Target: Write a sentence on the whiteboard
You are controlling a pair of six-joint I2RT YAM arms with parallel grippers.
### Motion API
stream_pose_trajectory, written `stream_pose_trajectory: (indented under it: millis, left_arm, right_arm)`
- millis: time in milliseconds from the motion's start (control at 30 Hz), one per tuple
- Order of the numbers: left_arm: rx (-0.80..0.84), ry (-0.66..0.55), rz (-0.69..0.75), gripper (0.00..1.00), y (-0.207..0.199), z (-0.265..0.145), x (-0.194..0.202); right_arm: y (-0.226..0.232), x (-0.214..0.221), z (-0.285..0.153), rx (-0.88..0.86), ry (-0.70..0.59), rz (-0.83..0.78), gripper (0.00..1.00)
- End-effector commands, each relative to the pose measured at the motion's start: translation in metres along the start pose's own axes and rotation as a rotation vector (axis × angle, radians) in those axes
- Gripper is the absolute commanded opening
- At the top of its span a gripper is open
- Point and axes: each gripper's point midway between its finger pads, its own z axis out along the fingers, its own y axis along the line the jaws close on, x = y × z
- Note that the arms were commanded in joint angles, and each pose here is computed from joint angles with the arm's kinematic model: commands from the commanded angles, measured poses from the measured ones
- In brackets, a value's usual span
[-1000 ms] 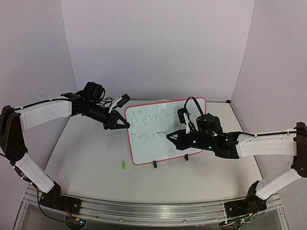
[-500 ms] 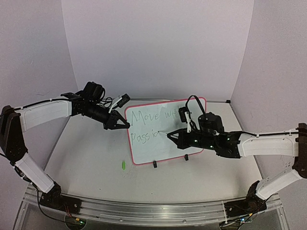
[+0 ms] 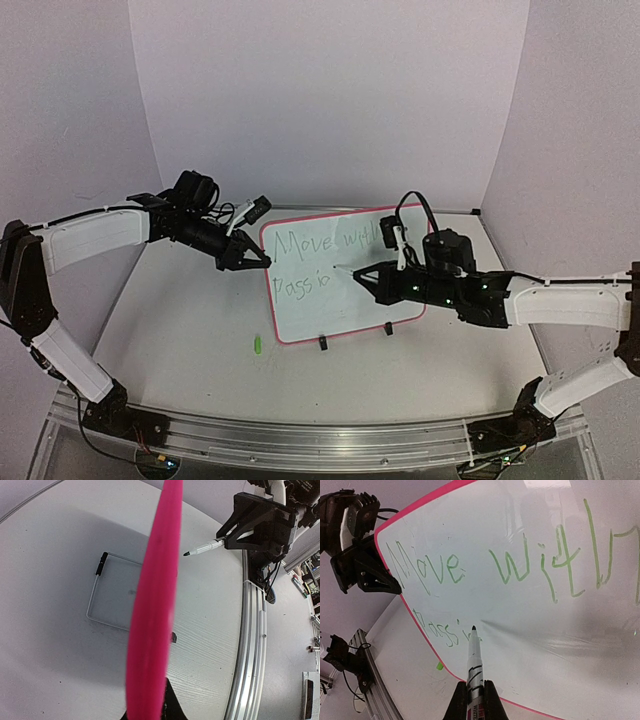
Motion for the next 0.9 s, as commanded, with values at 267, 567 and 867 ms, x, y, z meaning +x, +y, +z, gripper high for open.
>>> stream_pose_trajectory:
  millis: [267, 567, 867]
  left_arm:
    - [-0.058, 0.054, 0.011, 0.00, 0.011, 0.006, 0.014]
    - [-0.057, 0.056, 0.011, 0.00, 0.011, 0.006, 0.014]
    - [-0.056, 0.055, 0.011, 0.00, 0.011, 0.006, 0.014]
  right_arm:
    - [0.001, -0.003, 0.007, -0.011, 0.006, -0.003, 0.00]
    - [-0.006, 0.000, 0.012, 0.020, 0.012, 0.011, 0.00]
    - [-0.015, 0.016, 0.012, 0.043, 0.050, 0.034, 0.00]
